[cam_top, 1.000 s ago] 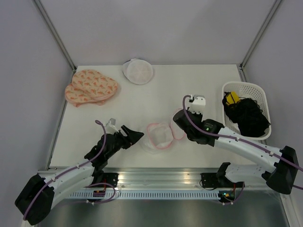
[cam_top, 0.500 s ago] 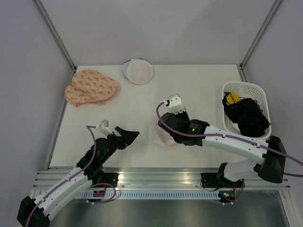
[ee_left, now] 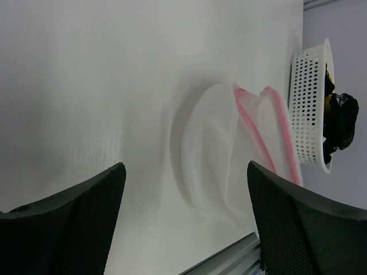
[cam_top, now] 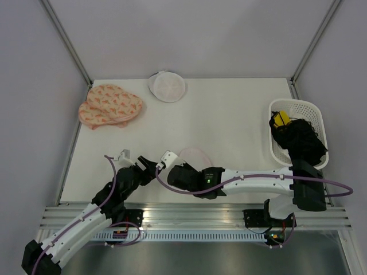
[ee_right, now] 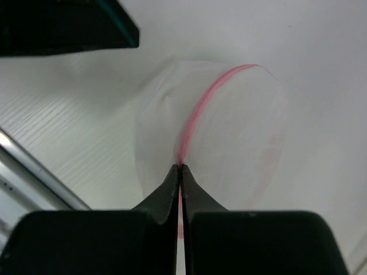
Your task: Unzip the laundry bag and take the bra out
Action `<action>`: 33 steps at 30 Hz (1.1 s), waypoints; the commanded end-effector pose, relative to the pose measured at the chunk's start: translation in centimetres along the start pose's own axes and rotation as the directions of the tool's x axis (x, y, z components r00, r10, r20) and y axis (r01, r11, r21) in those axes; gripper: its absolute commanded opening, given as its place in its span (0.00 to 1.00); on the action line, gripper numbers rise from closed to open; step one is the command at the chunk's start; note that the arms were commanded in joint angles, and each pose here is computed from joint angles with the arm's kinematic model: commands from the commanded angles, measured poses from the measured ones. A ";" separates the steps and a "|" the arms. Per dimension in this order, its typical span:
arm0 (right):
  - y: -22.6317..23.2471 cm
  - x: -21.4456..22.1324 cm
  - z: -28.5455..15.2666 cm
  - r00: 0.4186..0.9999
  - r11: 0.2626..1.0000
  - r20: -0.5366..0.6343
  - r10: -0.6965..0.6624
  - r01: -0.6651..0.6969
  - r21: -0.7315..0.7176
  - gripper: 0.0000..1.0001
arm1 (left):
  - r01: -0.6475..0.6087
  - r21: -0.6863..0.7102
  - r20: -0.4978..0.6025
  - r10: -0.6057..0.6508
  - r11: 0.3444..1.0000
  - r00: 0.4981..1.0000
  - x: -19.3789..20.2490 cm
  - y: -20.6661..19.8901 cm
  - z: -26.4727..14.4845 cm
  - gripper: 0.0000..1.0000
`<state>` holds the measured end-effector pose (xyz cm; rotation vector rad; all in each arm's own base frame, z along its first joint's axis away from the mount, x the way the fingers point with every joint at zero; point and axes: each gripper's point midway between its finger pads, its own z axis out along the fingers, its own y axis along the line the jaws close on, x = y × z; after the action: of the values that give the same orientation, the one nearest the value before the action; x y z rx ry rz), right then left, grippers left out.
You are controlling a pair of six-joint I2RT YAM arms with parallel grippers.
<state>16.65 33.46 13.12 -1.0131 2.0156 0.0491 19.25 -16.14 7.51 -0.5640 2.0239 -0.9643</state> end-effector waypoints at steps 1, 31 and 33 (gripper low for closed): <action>3.1 0.7 0.0 1.000 0.989 -0.008 -0.009 0.008 -0.149 0.00 | 0.041 0.006 0.042 -0.042 0.999 0.998 -1.1 -0.8 -0.3 0.89; 5.4 1.8 0.3 0.998 0.935 -0.017 0.064 -0.066 -0.350 0.55 | -0.012 0.259 0.061 -0.004 0.966 0.998 -2.3 -6.6 -1.6 0.90; 5.0 0.7 -2.1 0.996 0.913 0.011 0.091 -0.079 -0.401 0.72 | -0.049 0.295 0.038 0.039 0.954 0.998 -1.8 -7.3 -1.8 0.90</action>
<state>12.67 34.59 6.84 -1.1935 2.1493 0.3710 19.53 -16.92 11.34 -0.5361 1.8902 -1.0978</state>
